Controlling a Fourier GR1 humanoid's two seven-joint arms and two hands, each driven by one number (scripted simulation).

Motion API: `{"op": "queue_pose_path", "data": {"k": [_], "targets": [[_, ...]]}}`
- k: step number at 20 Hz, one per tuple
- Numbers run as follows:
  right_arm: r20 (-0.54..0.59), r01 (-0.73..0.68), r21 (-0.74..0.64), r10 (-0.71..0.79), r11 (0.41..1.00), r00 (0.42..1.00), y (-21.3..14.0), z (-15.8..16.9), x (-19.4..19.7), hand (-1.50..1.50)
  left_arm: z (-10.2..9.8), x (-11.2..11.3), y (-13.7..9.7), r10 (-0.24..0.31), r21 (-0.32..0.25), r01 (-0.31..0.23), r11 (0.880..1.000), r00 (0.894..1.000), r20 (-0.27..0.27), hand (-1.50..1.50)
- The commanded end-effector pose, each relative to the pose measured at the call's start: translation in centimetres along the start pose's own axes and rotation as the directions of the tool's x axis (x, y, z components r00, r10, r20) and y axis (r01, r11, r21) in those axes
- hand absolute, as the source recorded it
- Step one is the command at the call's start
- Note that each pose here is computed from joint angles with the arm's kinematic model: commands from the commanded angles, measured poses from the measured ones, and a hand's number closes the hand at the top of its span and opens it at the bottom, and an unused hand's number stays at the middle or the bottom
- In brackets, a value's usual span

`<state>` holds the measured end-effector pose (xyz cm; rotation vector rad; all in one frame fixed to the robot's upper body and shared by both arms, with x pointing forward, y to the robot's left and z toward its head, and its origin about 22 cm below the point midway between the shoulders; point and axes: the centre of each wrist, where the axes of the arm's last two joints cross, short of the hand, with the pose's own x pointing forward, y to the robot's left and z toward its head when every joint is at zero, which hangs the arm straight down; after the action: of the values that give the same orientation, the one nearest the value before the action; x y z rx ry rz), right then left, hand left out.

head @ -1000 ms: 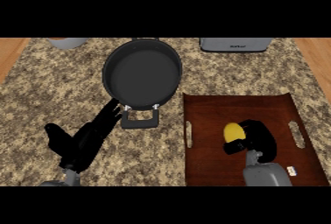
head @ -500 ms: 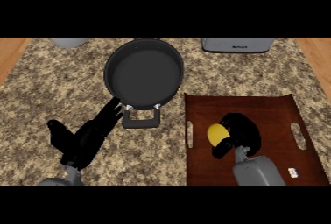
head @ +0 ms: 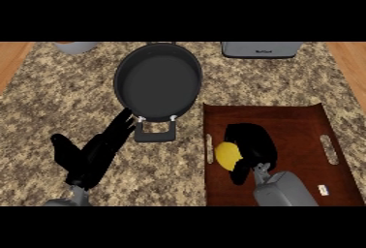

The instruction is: Pick the lemon from the tray and place it in the pot

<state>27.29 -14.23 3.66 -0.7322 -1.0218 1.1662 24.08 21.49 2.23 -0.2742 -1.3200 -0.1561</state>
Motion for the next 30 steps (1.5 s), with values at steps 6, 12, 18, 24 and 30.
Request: {"op": "queue_pose_path", "data": {"k": [6,12,18,24,30], "targets": [[0.091,0.07,-0.37,-0.039,0.926,0.995,-7.7,5.6,1.5,1.5,0.0,0.6,-0.1,0.019,0.027,-0.019,0.999,1.0,0.005,0.0],[0.233,0.128,-0.472,-0.017,0.872,0.972,-12.4,8.9,4.5,1.5,0.0,0.7,0.3,0.005,0.04,-0.006,0.999,1.0,0.008,0.0],[0.393,0.301,-0.435,-0.122,0.849,0.911,-16.8,10.9,6.8,1.5,-0.5,0.0,0.9,-0.009,0.007,0.009,1.0,1.0,0.006,0.0],[0.385,0.331,-0.431,-0.161,0.84,0.909,-20.9,6.0,12.2,1.5,0.5,-0.8,-1.4,-0.022,-0.014,0.022,1.0,1.0,-0.002,0.0],[0.399,0.356,-0.392,-0.192,0.848,0.897,-21.6,2.0,13.7,1.5,0.0,1.0,1.2,-0.002,0.002,0.002,1.0,1.0,0.014,0.0]]}}
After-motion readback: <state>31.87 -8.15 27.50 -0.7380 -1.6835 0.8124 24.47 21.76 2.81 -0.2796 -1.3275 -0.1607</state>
